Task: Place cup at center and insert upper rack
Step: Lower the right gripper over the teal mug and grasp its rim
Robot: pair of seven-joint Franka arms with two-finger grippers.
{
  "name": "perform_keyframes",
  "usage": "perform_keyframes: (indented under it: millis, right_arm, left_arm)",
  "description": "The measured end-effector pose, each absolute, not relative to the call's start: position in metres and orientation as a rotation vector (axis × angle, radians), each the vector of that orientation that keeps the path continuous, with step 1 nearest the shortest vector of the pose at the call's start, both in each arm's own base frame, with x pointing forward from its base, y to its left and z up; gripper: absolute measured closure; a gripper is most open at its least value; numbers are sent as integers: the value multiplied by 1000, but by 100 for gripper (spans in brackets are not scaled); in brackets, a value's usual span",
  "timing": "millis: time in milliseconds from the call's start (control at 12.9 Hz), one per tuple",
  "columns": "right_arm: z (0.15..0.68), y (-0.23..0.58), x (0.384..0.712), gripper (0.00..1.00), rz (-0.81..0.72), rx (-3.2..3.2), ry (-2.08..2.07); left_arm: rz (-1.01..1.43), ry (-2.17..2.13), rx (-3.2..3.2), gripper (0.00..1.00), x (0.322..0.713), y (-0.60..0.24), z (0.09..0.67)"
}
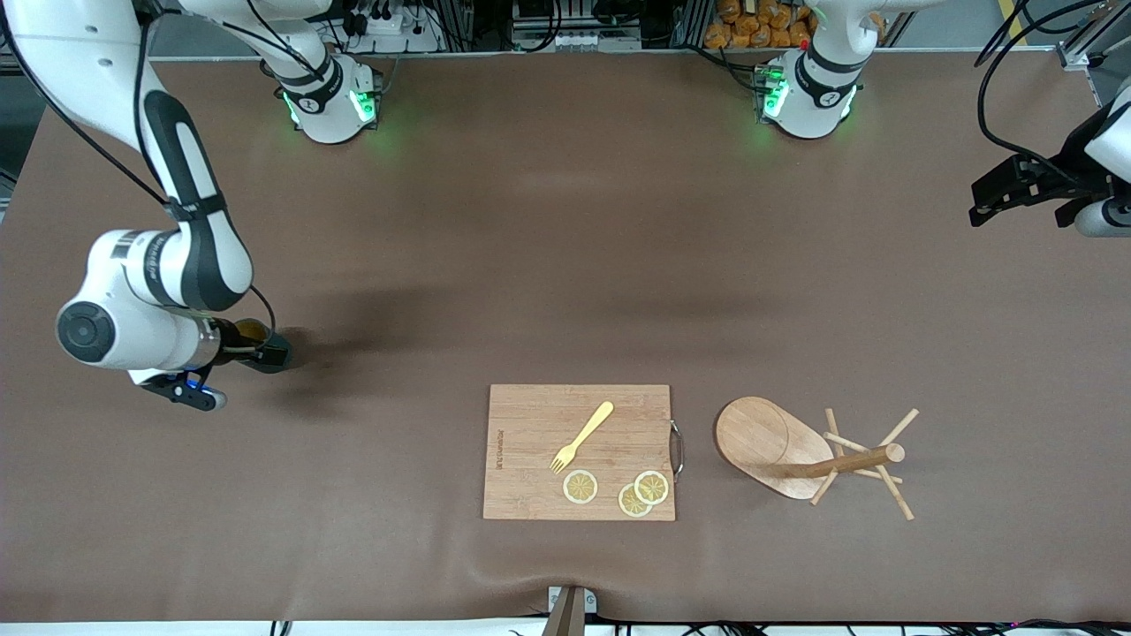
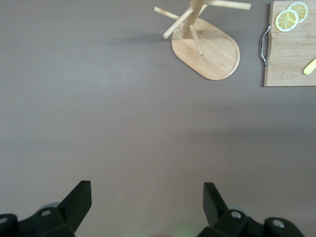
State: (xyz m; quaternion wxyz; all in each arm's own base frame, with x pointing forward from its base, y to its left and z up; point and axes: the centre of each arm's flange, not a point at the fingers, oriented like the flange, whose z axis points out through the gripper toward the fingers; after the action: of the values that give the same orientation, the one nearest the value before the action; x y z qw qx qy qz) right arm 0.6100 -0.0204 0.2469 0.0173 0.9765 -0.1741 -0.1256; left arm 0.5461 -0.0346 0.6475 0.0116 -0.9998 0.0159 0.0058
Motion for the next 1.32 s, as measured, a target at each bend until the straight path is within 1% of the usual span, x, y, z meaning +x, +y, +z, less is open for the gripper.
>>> perform_keyframes:
  millis: [233,389,544,622,855,1088,1322]
  right_arm:
    - [237,-20,610,46,-402,3025,-559]
    - [239,-20,611,67,-395,3026,-561]
    - [242,-20,613,91,-384,3028,-559]
    - [243,-20,614,96,-377,3029,-559]
    - [259,-16,619,96,-344,3039,-552]
    - [305,17,623,96,-392,3027,-550]
    - [355,87,616,96,-386,3032,-554]
  left_arm:
    - [26,53,-3118,0,547,-36,645]
    - [26,54,-3118,0,547,-36,645]
    - [26,54,-3118,0,547,-36,645]
    - [26,54,-3118,0,547,-36,645]
    - [26,54,-3118,0,547,-36,645]
    - [26,54,-3118,0,547,-36,645]
    - [27,52,-3118,0,547,-35,645]
